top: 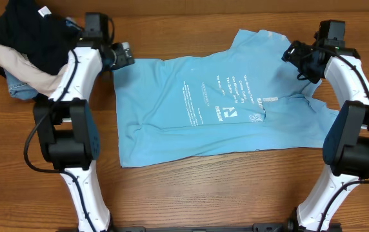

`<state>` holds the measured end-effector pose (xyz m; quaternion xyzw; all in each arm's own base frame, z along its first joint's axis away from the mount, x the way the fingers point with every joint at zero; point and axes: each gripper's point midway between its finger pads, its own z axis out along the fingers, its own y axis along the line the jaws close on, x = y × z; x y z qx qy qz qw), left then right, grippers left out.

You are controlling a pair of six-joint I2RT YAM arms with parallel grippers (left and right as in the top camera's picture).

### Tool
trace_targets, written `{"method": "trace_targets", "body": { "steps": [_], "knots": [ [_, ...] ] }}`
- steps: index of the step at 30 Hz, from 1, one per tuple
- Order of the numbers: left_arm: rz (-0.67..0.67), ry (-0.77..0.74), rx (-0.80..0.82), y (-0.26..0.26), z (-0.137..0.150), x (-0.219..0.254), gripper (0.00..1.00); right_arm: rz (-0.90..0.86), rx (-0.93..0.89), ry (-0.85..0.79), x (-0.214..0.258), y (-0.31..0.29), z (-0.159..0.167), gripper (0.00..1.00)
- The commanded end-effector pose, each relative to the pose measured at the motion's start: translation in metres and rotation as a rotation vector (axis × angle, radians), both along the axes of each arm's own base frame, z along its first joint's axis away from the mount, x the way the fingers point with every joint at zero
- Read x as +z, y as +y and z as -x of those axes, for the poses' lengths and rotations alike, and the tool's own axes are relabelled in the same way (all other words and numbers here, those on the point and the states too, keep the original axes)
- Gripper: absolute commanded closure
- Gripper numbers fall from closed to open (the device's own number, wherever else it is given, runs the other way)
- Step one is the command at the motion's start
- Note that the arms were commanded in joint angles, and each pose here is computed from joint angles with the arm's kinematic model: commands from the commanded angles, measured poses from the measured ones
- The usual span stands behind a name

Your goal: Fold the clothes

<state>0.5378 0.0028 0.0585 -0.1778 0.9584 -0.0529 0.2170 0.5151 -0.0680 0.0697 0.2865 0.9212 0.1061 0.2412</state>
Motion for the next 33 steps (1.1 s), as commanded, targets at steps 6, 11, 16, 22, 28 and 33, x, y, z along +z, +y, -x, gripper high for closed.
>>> {"method": "trace_targets", "body": {
  "steps": [6,11,16,22,28,33],
  "knots": [
    [0.027,0.029,-0.011,0.007,-0.009,-0.043,0.08,-0.001,0.020,-0.024,0.006,0.007,-0.008,0.10],
    [0.036,-0.027,-0.011,0.005,-0.021,-0.037,0.14,0.001,0.031,-0.041,0.008,0.012,-0.012,0.11],
    [0.033,-0.050,-0.035,-0.005,-0.026,-0.034,0.19,0.021,0.031,-0.153,0.024,0.009,-0.034,0.04],
    [0.052,-0.003,-0.058,-0.020,-0.021,-0.058,0.19,0.057,0.035,-0.333,0.054,0.003,-0.066,0.00],
    [0.085,0.034,-0.077,-0.029,-0.015,-0.073,0.18,0.102,0.055,-0.341,0.046,-0.002,-0.077,0.00],
    [0.087,0.065,-0.077,-0.029,-0.008,-0.076,0.18,0.076,0.059,-0.199,-0.004,-0.003,-0.085,0.00]
  ]
}}
